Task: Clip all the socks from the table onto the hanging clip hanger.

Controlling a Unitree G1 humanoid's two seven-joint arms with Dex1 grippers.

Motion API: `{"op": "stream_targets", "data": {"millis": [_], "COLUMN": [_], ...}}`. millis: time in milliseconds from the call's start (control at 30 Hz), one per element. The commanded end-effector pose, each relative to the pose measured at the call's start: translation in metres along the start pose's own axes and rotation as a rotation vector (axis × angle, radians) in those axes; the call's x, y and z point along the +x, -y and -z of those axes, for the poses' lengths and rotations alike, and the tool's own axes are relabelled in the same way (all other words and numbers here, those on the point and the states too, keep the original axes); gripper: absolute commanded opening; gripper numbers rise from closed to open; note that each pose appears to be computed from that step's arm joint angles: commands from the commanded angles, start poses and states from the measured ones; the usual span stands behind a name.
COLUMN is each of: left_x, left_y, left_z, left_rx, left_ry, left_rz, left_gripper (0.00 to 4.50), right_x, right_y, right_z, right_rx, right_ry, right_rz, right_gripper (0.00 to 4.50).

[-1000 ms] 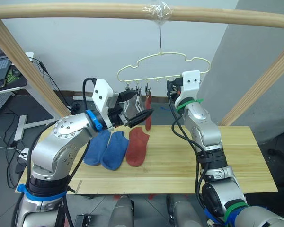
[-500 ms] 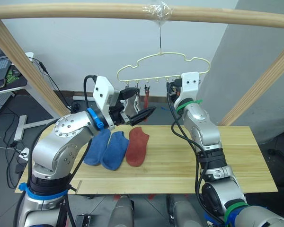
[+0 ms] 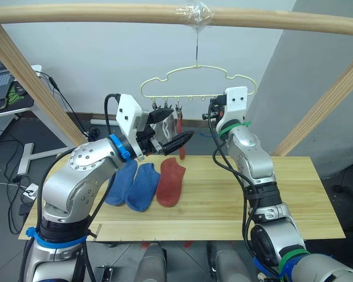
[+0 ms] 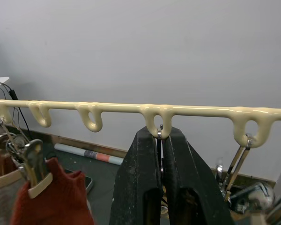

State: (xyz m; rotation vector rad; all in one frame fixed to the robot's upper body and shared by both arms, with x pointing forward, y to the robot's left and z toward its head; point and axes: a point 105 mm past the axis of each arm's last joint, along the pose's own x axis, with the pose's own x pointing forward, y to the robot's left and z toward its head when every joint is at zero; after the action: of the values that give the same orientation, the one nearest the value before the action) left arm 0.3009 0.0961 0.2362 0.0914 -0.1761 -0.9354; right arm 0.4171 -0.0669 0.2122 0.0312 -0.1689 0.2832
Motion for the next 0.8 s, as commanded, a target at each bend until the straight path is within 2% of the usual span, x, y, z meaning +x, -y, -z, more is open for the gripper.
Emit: {"op": "stream_targets", "data": {"millis": [33,167,200,300,367,500,700,800], "left_x": [-0.003,-0.011,-0.012,-0.022,-0.021,-0.013,-0.001,0.019], "left_y": [0.003,-0.010,-0.011,-0.010,-0.006,-0.007,-0.012,-0.018], "left_z": [0.011,0.072,0.082,0.147,0.176,0.202,0.219,0.227], "left_rx": [-0.049,-0.160,-0.159,-0.114,-0.099,-0.060,-0.036,-0.058], "left_ry": [-0.015,-0.176,-0.206,-0.383,-0.424,-0.465,-0.493,-0.504], "left_rz": [-0.034,-0.191,-0.206,-0.288,-0.304,-0.333,-0.361,-0.404], "left_gripper": [4.50,4.50,4.50,4.50,4.50,4.50,4.50,4.50], "right_x": [-0.003,-0.006,-0.007,-0.010,-0.014,-0.018,-0.021,-0.023], "right_y": [0.009,0.011,0.011,0.006,0.006,0.007,0.007,0.009], "right_z": [-0.016,-0.015,-0.015,-0.018,-0.020,-0.021,-0.022,-0.021], "right_rx": [0.019,0.036,0.035,0.010,0.006,0.001,-0.006,-0.012], "right_ry": [0.048,0.002,-0.003,-0.020,-0.027,-0.038,-0.044,-0.050], "right_rz": [-0.003,-0.035,-0.041,-0.072,-0.074,-0.065,-0.052,-0.045], "right_gripper": [0.02,0.02,0.02,0.02,0.02,0.02,0.02,0.02]}}
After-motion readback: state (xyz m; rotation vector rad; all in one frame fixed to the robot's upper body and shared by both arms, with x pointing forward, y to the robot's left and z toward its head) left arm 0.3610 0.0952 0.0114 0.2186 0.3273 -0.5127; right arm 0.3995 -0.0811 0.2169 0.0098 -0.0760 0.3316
